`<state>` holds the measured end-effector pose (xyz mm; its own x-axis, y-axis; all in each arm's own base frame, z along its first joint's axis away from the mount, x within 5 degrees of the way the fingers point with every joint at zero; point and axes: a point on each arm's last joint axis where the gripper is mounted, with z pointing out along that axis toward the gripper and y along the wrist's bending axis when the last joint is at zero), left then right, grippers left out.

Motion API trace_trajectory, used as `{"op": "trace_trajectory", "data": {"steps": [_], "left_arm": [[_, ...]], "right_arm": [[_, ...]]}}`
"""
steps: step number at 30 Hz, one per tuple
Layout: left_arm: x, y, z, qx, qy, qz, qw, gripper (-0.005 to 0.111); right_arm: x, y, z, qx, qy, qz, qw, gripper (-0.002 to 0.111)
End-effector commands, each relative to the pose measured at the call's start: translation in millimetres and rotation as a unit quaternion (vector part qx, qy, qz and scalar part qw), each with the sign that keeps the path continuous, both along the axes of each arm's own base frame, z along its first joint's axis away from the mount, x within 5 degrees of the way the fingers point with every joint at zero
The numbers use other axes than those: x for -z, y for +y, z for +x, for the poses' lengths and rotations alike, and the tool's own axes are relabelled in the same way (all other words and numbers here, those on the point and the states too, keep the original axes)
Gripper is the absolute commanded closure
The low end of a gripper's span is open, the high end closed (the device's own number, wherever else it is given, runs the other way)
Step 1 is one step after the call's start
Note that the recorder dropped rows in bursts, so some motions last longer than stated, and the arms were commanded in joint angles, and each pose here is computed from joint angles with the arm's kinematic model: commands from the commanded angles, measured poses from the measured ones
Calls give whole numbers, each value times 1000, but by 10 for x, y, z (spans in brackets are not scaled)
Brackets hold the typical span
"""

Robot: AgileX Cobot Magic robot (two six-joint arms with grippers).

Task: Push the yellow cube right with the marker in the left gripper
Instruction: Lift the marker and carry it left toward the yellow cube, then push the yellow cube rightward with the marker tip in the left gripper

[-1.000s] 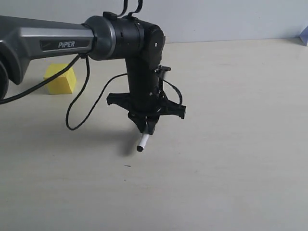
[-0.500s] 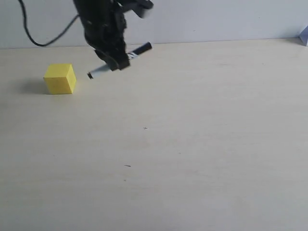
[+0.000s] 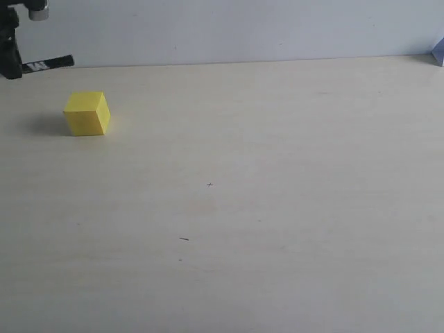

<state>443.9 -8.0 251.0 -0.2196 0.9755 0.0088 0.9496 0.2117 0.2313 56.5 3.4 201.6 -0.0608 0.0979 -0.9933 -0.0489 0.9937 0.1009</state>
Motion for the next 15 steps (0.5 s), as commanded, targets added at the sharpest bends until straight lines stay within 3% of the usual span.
{"op": "trace_trajectory", "data": {"steps": [1,5,9,15], "left_arm": [[393,421,96,-12,47,65,997,107],[685,419,246,69,30,56,996,107],[889,423,346,112,22,46,992,107],[1034,589,472,77,35,-1,996,107]], "right_arm": [[6,0,-2,0,-4,-1,1000,108],[6,0,-2,0,-4,-1,1000,108],[6,0,-2,0,-4,-1,1000,108],[6,0,-2,0,-4,-1,1000,108]]}}
